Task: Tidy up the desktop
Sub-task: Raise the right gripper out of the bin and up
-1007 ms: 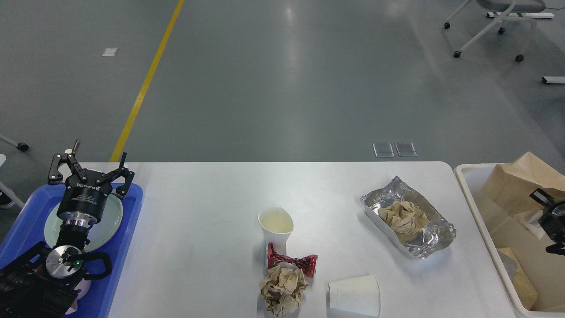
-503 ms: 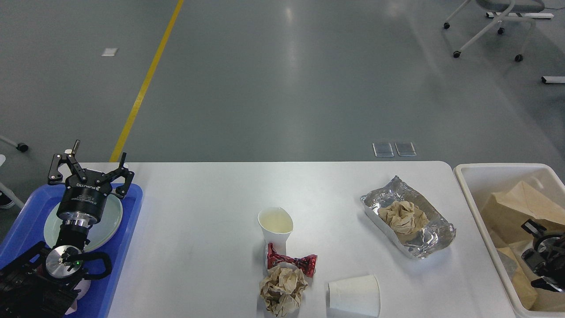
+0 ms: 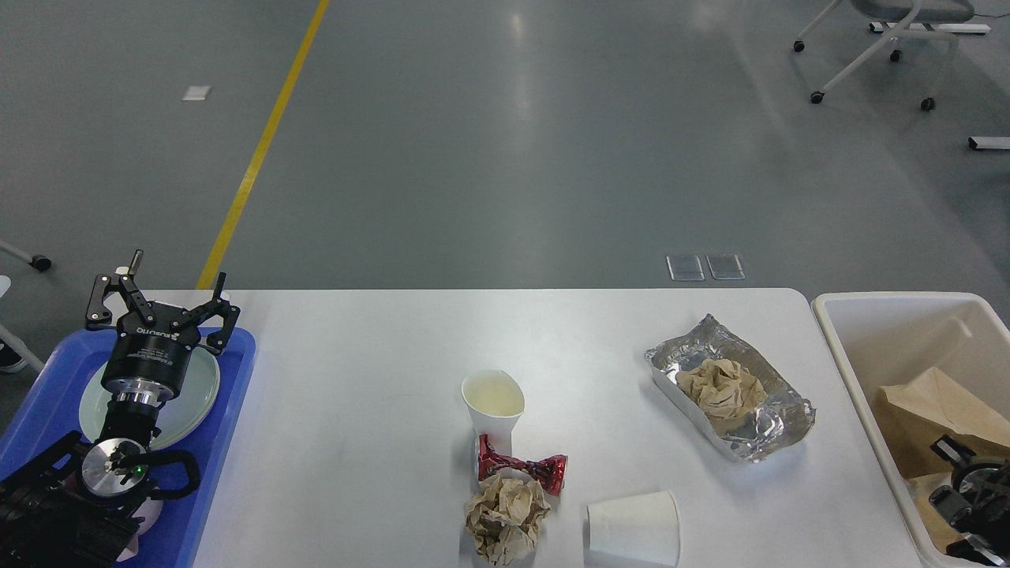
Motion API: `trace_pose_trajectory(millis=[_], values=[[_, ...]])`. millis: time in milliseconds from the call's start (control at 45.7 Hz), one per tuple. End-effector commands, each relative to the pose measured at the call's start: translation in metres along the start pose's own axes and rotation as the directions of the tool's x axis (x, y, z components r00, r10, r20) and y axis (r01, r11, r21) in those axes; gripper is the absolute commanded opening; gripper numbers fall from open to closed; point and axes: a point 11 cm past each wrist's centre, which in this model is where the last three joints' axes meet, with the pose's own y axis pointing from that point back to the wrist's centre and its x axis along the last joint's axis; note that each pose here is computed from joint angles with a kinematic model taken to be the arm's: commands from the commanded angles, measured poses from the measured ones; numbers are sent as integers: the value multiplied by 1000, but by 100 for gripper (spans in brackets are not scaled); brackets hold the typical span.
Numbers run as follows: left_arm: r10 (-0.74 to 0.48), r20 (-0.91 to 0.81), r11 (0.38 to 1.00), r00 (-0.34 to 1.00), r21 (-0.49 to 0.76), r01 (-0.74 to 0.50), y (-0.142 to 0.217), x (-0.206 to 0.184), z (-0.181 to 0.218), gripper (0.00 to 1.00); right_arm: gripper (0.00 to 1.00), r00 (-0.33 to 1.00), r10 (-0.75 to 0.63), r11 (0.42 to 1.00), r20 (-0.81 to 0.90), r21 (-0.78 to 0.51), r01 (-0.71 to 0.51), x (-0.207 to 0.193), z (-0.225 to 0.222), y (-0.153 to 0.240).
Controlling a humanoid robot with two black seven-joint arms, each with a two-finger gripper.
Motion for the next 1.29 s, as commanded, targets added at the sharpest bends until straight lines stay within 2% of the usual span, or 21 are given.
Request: trace_pose_trajectory(millis=[0,44,66,328,503,635,722,875,1007,1138,1269], values=[[0,0,1000,1000,0,0,0,0,0,98,87,1000,31,1000,3,-1,-31,3,1,0],[0,0,1000,1000,0,0,0,0,0,98,99,1000,31,1000,3,0,-31,2,1,0],[0,0,1000,1000,0,0,0,0,0,98,100,1000,30,1000,3,1,-30,1,1,0],[0,0,1000,1000,0,0,0,0,0,98,100,1000,-3,1000,3,20,3,-2,-6,1],[0,0,1000,1000,2,0,0,0,0,98,100,1000,22,1000,-9,21,-21,18,-4,0],[0,0,1000,1000,2,0,0,0,0,98,100,1000,-6,998,-18,56,7,31,-25,2],[0,0,1000,1000,2,0,0,0,0,98,100,998,-37,998,-52,58,40,60,-26,3],[0,0,1000,1000,2,0,0,0,0,98,100,971,-140,980,-195,115,164,95,-54,21],[0,0,1000,1000,2,0,0,0,0,98,100,941,-194,954,-278,169,247,143,-87,48],[0,0,1000,1000,2,0,0,0,0,98,100,906,-239,919,-349,219,326,209,-136,96],[0,0,1000,1000,2,0,0,0,0,98,100,814,-334,856,-476,209,473,227,-168,148]])
